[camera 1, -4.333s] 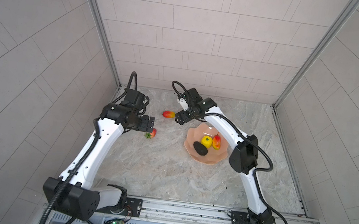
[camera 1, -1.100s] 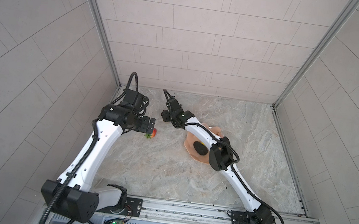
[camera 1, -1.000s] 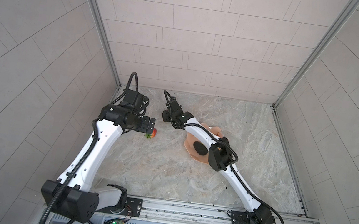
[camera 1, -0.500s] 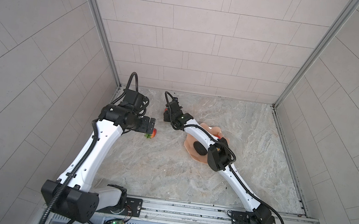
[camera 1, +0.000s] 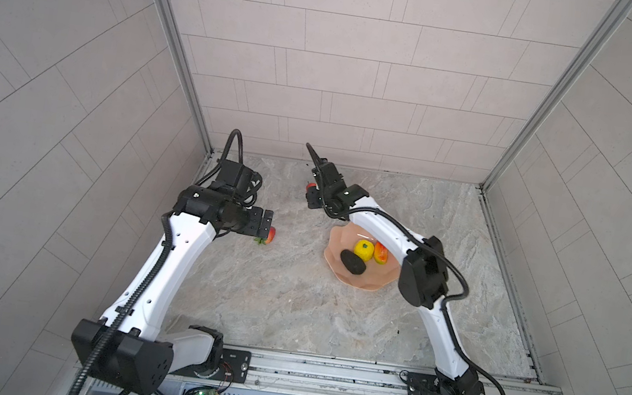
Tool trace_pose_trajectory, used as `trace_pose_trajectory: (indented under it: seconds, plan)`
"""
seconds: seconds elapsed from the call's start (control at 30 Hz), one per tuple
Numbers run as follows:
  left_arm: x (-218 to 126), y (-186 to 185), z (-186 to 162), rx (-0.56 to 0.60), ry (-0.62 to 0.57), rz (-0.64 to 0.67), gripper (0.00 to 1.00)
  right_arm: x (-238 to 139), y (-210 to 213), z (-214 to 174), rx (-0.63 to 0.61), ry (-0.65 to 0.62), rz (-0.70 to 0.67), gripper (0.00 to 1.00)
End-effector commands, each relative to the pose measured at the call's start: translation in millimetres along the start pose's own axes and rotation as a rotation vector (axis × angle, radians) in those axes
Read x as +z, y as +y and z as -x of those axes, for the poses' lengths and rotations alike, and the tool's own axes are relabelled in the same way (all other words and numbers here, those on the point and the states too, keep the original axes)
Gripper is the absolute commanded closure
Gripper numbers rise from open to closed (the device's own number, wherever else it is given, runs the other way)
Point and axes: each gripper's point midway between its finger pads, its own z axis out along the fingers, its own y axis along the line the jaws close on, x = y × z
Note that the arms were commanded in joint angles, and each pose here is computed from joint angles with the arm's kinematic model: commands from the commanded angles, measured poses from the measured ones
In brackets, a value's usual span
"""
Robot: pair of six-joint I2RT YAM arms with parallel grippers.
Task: Place and organize the fake fruits in the fruit bowl
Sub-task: 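Lift the mango and lower it into the pink bowl, then open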
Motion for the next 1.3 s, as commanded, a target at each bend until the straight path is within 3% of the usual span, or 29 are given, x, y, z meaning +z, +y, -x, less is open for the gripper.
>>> trace_pose_trajectory:
  seconds: [0.0,0.27,0.63,0.93,1.1,1.27]
  plan:
    - [-1.9,-4.3,0.4,0.000,-0.014,-0.020,0.00,-38.5,-28.1,-7.9,-0.028,-0.010,-0.017,1.00]
    - [0.2,-9.5,8.4,-0.019,-0.033,-0.049,0.00,-88.2,-82.0,-80.5,-0.032,0.088,-0.132,1.00]
    - [-7.5,-11.8,6.0,-0.022,-0.042,-0.054,0.00,-44.6,-72.0,-129.4,0.028,0.212,-0.084,1.00]
    - [-5.6,-11.8,5.9,-0.022,-0.036,-0.053,0.00,-30.7,-68.3,-146.0,0.022,0.256,-0.085,1.00]
    - [-3.7,-12.6,5.6,-0.021,-0.031,-0.056,0.00,-31.8,-68.5,-150.1,0.016,0.267,-0.084,0.83]
    - [-4.6,-11.6,4.4,-0.021,-0.033,-0.052,0.00,-33.9,-67.5,-149.4,0.005,0.271,-0.081,0.73]
